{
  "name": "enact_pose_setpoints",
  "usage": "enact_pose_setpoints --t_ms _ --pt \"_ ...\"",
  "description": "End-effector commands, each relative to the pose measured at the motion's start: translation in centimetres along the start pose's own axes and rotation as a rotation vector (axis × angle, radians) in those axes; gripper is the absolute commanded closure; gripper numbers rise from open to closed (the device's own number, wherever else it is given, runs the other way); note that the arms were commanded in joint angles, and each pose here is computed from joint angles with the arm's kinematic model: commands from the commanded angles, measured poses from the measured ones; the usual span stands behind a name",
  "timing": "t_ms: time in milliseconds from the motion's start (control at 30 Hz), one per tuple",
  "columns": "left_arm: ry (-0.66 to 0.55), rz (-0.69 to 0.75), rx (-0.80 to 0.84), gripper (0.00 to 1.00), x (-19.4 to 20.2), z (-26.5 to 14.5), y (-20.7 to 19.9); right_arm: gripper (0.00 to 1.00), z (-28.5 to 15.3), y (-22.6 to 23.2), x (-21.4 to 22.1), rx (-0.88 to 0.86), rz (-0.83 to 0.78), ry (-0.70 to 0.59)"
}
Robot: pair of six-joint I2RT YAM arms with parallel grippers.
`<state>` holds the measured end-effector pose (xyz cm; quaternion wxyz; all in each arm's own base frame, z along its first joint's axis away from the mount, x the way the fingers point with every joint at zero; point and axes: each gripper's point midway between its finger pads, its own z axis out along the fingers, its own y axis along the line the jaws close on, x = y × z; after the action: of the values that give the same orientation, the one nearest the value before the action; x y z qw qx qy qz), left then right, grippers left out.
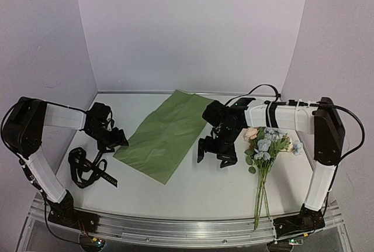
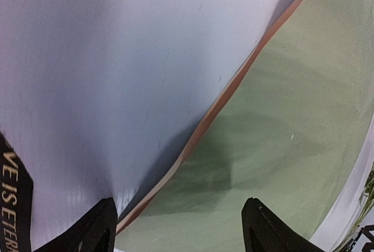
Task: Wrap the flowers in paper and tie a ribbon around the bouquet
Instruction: Move the folded wrapping paper to the center of the board.
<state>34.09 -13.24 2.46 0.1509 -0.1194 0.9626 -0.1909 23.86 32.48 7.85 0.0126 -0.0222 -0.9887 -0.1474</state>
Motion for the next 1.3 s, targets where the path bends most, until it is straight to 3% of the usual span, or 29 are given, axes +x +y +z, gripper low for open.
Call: enact_pose_setpoints --t_ms 0,333,733,833,1000,1167,1267 --pt "-0.053 0.061 0.052 0.25 -3.1 0.0 -2.1 0.09 0.3 2.1 -1.1 -0.047 0.009 -0.019" --pt "0.032 0.048 0.127 0.41 0.2 0.1 -3.6 0.10 2.3 2.6 -1.7 -0.038 0.027 0.000" --pt "0.122 0.054 0.280 0.61 9.7 -2.1 -9.2 0.13 2.8 0.5 1.0 0.001 -0.033 0.017" --pt "0.077 0.058 0.250 0.59 9.1 -3.3 -9.0 0.12 1.8 -0.4 2.0 0.073 -0.199 -0.011" --pt "-0.005 0.091 0.188 0.47 5.9 -4.6 -9.0 0.09 0.3 -0.9 2.5 0.183 -0.529 -0.071" --pt "-0.019 0.086 0.187 0.41 2.9 -3.8 -8.5 0.08 0.5 1.0 3.3 0.310 -0.971 -0.142" --pt "-0.022 0.068 0.230 0.39 0.3 -3.1 -8.8 0.07 1.8 2.9 3.5 0.351 -1.145 -0.162"
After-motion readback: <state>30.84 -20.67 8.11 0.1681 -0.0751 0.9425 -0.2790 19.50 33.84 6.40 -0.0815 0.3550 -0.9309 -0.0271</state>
